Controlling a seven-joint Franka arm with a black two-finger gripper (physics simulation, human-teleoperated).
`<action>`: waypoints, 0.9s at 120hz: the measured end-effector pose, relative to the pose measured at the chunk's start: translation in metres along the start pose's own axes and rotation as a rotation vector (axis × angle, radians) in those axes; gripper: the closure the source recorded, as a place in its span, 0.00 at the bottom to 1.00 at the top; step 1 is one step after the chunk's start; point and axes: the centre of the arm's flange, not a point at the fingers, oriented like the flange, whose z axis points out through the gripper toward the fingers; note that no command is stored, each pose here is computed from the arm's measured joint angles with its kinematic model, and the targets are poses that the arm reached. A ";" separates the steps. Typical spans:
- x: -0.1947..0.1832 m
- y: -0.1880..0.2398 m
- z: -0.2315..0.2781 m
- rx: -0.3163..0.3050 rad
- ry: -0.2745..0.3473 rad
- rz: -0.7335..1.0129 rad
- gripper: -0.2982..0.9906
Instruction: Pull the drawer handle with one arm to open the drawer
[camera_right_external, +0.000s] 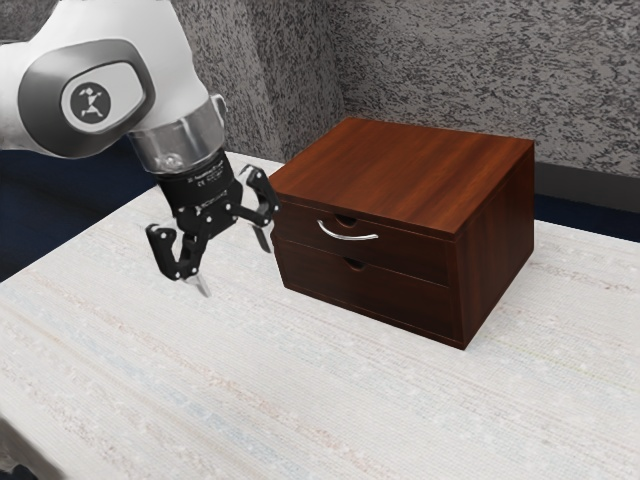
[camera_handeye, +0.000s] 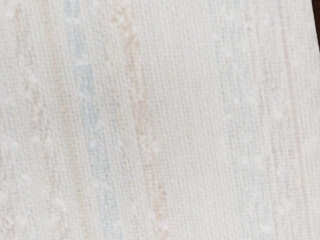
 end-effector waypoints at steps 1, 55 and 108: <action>0.000 0.000 0.001 -0.001 0.000 -0.001 0.23; 0.000 0.068 0.054 -0.018 0.048 -0.041 0.23; 0.030 0.090 0.061 -0.132 0.082 -0.096 0.23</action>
